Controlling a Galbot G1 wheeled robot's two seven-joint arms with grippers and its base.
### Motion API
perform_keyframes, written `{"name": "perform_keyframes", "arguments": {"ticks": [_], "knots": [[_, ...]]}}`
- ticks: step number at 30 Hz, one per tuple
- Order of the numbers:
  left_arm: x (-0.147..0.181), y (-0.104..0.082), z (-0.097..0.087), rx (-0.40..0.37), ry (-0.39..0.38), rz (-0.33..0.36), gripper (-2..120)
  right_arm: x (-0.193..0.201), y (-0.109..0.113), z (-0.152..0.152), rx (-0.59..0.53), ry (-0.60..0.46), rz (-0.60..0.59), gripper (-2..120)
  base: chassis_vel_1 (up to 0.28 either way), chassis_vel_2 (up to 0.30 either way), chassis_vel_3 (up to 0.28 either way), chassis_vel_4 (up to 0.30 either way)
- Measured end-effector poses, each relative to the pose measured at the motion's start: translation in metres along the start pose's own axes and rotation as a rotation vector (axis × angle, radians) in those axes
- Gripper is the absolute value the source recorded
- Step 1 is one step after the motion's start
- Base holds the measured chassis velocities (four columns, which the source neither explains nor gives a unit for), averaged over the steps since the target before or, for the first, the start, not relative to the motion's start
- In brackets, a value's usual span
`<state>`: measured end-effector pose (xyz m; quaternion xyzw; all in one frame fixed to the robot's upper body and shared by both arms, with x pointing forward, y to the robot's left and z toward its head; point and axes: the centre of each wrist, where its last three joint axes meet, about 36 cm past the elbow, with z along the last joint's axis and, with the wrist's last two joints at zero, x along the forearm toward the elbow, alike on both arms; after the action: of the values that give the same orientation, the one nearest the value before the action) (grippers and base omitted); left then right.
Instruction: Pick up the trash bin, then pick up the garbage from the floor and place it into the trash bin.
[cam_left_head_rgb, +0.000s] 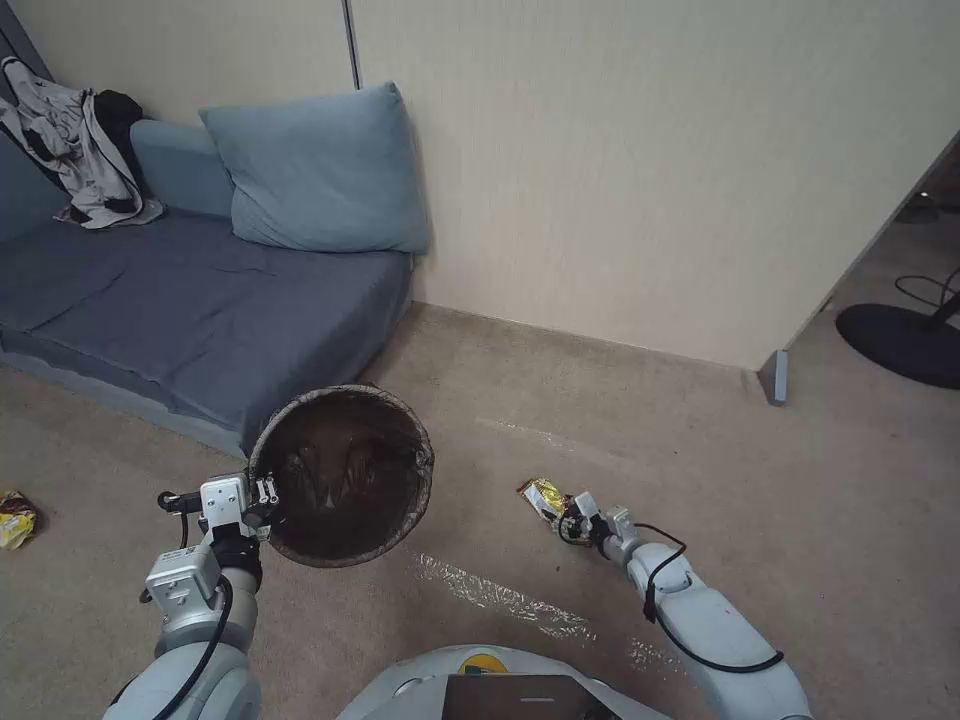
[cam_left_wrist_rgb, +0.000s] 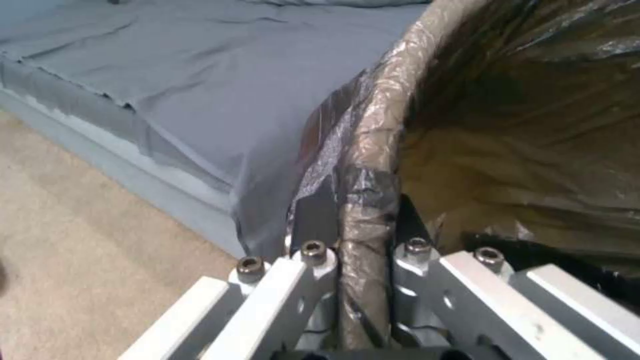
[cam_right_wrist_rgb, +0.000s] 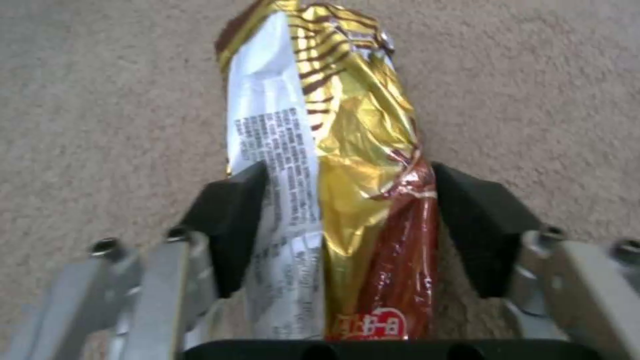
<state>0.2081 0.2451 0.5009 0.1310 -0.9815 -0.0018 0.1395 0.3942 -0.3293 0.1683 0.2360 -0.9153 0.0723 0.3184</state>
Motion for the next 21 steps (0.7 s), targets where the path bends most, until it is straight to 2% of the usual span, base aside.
{"name": "perform_keyframes", "arguments": {"ticks": [5, 9, 10, 13, 14, 17, 20, 21], "knots": [[0.000, 0.000, 0.000, -0.001, -0.003, 0.002, 3, 0.001, 0.001, 0.001, 0.002, 0.000, 0.002, 47, 0.000, 0.000, 0.000, 0.000], [-0.001, 0.000, -0.001, 0.001, -0.006, 0.004, 3, 0.001, 0.001, 0.001, -0.002, 0.000, 0.006, 26, 0.000, 0.000, 0.000, 0.000], [-0.001, 0.000, -0.001, 0.001, -0.006, 0.004, 3, 0.001, 0.001, 0.001, -0.002, 0.000, 0.006, 26, 0.000, 0.000, 0.000, 0.000], [-0.001, -0.001, -0.001, 0.002, -0.008, 0.005, 3, 0.002, 0.000, 0.001, -0.004, -0.002, 0.010, 14, 0.000, 0.000, 0.000, 0.000], [-0.001, -0.001, -0.001, 0.002, -0.008, 0.005, 3, 0.002, 0.000, 0.001, -0.004, -0.002, 0.010, 14, 0.000, 0.000, 0.000, 0.000], [-0.001, -0.001, -0.001, 0.004, -0.009, 0.005, 3, 0.003, 0.000, 0.000, -0.007, -0.011, 0.015, 0, 0.000, 0.000, 0.000, 0.000], [-0.001, -0.001, -0.001, 0.005, -0.008, 0.005, 3, 0.004, 0.000, -0.004, -0.004, -0.030, 0.021, 0, 0.000, 0.000, 0.000, 0.000], [-0.001, -0.001, -0.001, 0.006, -0.008, 0.005, 3, 0.010, 0.000, -0.016, 0.006, -0.070, 0.021, 0, 0.000, 0.000, 0.000, 0.000]]}}
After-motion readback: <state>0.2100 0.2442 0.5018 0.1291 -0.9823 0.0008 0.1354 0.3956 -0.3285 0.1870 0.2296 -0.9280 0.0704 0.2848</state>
